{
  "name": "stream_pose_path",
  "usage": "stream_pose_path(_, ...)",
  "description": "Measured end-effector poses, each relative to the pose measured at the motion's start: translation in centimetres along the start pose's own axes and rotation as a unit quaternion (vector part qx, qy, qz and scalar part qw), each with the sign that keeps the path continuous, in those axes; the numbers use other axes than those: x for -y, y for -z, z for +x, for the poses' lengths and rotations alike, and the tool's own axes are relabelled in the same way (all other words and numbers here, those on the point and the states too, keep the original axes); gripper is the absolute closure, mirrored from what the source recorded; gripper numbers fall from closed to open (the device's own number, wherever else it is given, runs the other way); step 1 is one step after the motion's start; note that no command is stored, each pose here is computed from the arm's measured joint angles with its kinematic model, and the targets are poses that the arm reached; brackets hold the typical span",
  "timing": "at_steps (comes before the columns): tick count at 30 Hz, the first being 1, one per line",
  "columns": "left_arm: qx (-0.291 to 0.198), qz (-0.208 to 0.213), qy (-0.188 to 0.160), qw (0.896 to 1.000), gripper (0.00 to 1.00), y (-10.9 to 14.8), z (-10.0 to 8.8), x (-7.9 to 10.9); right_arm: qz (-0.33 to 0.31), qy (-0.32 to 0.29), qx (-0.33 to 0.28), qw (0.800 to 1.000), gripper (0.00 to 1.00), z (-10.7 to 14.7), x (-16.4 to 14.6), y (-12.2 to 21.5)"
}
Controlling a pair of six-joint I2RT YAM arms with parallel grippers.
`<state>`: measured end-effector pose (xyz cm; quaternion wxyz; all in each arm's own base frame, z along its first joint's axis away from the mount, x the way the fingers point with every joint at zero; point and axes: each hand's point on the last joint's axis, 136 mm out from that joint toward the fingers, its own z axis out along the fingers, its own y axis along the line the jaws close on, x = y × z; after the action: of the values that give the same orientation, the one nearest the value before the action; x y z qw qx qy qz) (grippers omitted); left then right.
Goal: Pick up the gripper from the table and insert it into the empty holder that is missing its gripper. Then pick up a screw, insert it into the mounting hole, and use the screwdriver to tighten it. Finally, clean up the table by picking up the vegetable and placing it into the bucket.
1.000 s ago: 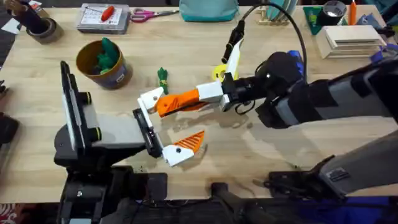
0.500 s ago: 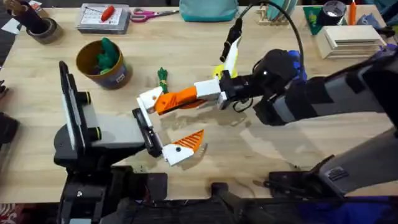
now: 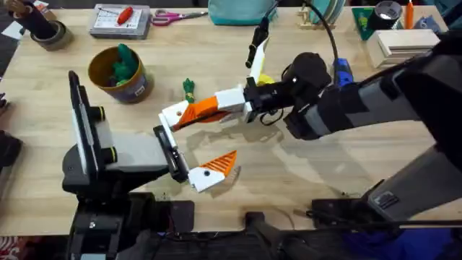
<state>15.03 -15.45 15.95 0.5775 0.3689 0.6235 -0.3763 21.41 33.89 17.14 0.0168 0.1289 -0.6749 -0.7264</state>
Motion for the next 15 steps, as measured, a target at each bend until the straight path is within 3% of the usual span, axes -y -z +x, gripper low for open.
stream_pose_path(15, 0.000, -0.006, 0.002, 1.000, 0.015, 0.04, 0.00, -0.23, 0.004, -0.008, -0.002, 1.000, 0.993, -0.26, 0.14, -0.22)
